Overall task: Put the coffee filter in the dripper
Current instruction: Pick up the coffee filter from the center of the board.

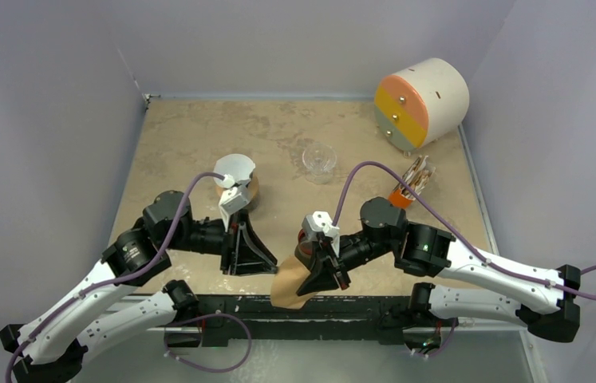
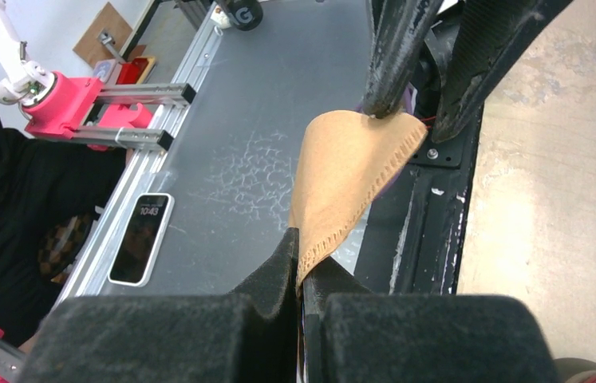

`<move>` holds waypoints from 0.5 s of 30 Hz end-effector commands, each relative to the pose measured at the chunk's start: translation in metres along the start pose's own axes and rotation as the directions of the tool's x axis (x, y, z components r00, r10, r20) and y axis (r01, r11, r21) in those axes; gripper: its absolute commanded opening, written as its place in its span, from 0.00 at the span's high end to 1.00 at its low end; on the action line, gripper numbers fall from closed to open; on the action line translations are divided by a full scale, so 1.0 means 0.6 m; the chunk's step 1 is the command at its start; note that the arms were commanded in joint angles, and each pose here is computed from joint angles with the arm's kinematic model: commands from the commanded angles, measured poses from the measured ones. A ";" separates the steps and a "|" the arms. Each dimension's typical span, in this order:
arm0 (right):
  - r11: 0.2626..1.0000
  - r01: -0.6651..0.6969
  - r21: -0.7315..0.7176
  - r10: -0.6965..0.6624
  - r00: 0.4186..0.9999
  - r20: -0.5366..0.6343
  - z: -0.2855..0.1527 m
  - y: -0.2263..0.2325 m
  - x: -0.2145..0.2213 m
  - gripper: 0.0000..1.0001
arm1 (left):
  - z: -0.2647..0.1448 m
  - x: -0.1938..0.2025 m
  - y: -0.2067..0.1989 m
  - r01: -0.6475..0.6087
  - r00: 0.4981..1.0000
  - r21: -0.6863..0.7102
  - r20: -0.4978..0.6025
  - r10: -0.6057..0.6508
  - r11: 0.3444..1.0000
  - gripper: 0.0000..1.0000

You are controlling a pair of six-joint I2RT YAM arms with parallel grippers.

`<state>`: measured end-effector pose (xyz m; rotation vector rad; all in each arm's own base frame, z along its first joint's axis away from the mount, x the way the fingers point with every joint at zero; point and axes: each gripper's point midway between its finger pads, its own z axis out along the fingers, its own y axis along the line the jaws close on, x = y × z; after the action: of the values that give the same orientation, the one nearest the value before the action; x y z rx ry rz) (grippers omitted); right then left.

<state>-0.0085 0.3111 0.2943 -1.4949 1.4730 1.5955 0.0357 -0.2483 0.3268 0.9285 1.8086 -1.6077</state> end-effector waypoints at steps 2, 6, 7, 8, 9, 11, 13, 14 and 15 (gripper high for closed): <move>0.997 0.057 -0.050 -0.055 0.998 0.036 -0.004 0.017 -0.015 1.00 | 0.005 0.002 0.013 -0.004 1.000 -0.018 0.000 0.004 1.000 0.74; 0.996 0.062 -0.061 -0.060 0.997 0.040 -0.004 0.021 -0.017 1.00 | 0.007 0.004 0.016 0.002 1.000 -0.017 0.001 -0.002 1.000 0.75; 0.996 0.062 -0.062 -0.059 0.997 0.039 -0.004 0.021 -0.017 1.00 | 0.008 0.004 0.016 0.003 1.000 -0.013 0.002 -0.003 1.000 0.75; 0.996 0.060 -0.062 -0.058 0.998 0.040 -0.004 0.020 -0.017 1.00 | 0.009 0.004 0.015 0.004 1.000 -0.009 0.004 -0.004 1.000 0.74; 0.996 0.061 -0.064 -0.059 0.997 0.041 -0.003 0.021 -0.017 1.00 | 0.010 0.004 0.015 0.008 1.000 -0.003 0.005 -0.008 1.000 0.74; 0.996 0.059 -0.064 -0.057 0.998 0.039 -0.002 0.019 -0.016 1.00 | 0.013 0.002 0.012 0.010 1.000 0.018 0.012 -0.010 1.000 0.74; 0.997 0.055 -0.061 -0.053 0.998 0.036 0.000 0.016 -0.014 1.00 | 0.016 0.000 0.007 0.015 1.000 0.039 0.017 -0.016 0.999 0.75; 0.997 0.051 -0.060 -0.049 0.998 0.033 0.001 0.015 -0.012 1.00 | 0.016 -0.002 0.004 0.015 1.000 0.052 0.022 -0.016 0.999 0.75; 0.997 0.048 -0.057 -0.046 0.998 0.031 0.002 0.013 -0.011 1.00 | 0.017 -0.003 0.001 0.017 1.000 0.063 0.024 -0.019 0.998 0.75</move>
<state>-0.0121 0.3111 0.2986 -1.5088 1.4345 1.6205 0.0390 -0.2537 0.3109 0.9141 1.8483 -1.6207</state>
